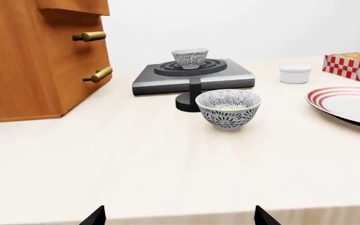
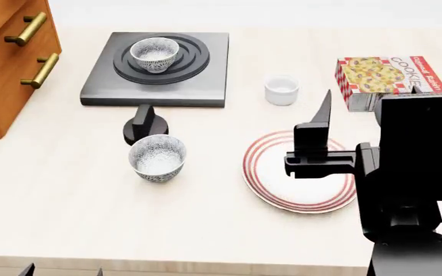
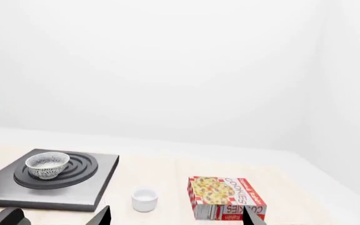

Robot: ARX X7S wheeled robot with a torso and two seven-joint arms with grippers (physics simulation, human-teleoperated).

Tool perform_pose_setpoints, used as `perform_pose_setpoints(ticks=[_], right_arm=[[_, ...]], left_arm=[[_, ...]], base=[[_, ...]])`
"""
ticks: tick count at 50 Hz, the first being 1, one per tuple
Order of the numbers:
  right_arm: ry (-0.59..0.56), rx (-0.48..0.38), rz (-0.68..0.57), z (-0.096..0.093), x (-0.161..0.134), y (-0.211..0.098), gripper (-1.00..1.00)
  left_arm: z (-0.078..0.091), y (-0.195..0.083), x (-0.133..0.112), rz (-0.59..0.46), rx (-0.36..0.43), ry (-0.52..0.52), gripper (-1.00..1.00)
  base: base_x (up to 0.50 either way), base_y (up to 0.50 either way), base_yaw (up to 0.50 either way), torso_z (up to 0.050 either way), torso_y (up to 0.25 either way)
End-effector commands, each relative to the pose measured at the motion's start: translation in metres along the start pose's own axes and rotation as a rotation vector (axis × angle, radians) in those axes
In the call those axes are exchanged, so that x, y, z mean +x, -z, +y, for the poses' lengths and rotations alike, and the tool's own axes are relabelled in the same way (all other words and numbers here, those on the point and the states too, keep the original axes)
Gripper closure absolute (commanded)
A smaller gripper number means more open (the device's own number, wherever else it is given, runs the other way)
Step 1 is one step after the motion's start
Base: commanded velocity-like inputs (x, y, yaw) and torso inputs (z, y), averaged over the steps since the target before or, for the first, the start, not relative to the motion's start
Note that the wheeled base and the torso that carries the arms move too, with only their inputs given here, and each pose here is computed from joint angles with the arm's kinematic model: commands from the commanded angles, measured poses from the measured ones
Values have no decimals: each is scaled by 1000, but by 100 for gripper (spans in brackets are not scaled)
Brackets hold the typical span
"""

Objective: Pick the akita bowl on the stove and place it on the plate.

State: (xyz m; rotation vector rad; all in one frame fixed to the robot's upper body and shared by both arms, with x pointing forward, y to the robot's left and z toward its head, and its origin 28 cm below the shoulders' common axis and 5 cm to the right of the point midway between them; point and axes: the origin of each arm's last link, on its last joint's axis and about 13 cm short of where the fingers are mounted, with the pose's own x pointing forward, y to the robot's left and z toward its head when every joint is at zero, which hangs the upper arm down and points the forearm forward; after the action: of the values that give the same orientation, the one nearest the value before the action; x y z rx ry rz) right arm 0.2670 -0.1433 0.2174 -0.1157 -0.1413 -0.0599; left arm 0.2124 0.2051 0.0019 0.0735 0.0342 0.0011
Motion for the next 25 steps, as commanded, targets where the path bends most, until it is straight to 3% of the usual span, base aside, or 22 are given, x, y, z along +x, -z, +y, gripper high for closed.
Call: perform_pose_setpoints(ticks=[1,25], right_arm=[[8,18,1,-2,1,4,-100],[11,20,-5,-2,1,5,-100]], left_arm=[[0,-1,1,0,-16,-4,-100],[-2,8,1,-3,6,7,-100]], base=[[0,0,0,0,0],[0,0,0,0,0]])
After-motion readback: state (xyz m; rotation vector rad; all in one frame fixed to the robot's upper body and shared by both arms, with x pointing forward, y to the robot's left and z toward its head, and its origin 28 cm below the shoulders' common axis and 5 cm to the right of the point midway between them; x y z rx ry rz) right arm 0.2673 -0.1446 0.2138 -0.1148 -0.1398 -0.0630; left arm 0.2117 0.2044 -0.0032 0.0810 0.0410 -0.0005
